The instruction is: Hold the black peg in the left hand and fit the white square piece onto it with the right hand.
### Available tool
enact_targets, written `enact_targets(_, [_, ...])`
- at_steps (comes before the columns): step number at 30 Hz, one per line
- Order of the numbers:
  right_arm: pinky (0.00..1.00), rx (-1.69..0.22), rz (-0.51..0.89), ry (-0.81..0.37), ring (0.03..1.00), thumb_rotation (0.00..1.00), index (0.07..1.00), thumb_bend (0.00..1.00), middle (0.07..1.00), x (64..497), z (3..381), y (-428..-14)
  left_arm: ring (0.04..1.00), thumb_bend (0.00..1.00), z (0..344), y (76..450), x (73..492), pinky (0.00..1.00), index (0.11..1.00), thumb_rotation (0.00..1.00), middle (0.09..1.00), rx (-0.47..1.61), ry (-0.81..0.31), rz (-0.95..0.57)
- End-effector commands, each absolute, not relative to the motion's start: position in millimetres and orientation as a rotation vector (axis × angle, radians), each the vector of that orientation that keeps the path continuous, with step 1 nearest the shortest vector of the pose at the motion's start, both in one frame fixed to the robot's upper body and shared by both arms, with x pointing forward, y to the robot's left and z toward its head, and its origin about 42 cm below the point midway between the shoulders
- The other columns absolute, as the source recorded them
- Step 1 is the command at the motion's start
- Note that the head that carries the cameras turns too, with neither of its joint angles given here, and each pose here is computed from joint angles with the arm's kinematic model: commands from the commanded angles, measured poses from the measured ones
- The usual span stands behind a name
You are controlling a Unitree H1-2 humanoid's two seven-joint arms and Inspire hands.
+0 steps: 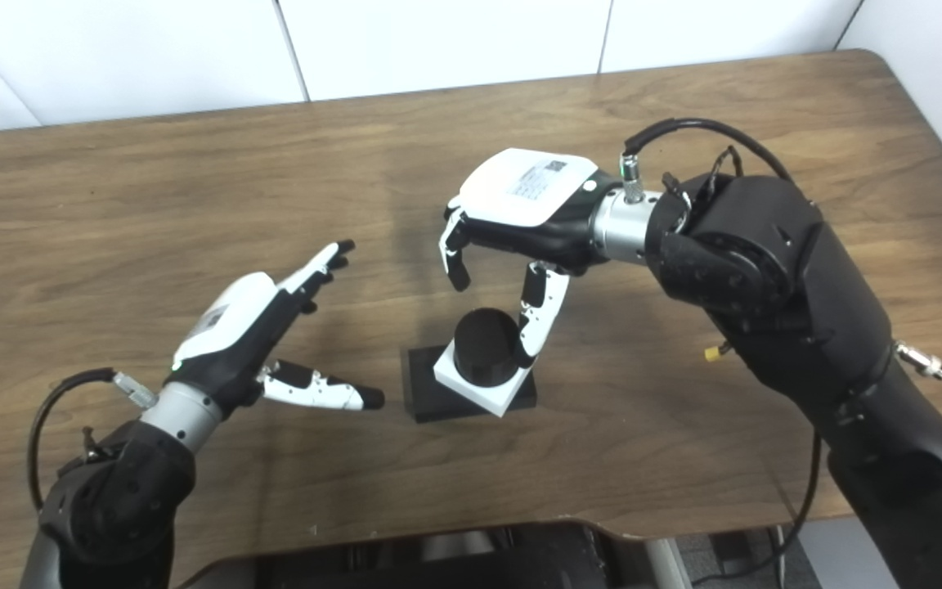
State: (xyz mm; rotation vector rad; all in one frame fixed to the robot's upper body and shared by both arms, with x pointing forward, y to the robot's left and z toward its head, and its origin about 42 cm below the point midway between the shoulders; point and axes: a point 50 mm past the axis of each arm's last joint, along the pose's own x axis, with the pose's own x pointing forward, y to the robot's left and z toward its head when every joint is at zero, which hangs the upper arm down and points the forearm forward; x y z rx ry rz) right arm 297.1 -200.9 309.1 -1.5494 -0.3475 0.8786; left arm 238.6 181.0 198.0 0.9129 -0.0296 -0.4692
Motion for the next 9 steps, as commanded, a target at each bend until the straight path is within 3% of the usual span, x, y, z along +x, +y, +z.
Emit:
enact_targets(1, [0.83,-1.547,0.807,-0.398,0.890,0.35,0.614,1.00,0.773,300.0,324.0,-202.9,0.921,1.00,210.2,188.0,238.0,0.78,1.000,0.36,0.943,0.914,-0.098,-0.407])
enact_targets(5, [0.82,-1.456,0.794,-0.353,0.885,0.37,0.667,1.00,0.781,302.2,324.7,-212.2,0.915,1.00,205.1,206.8,230.3,0.77,1.000,0.39,0.929,0.853,-0.096,-0.336])
enact_targets(9, [0.81,-1.293,0.795,-0.242,0.913,0.37,0.741,1.00,0.821,303.4,327.4,-227.7,0.909,1.00,199.9,229.3,223.1,0.77,1.000,0.51,0.930,0.792,-0.081,-0.279])
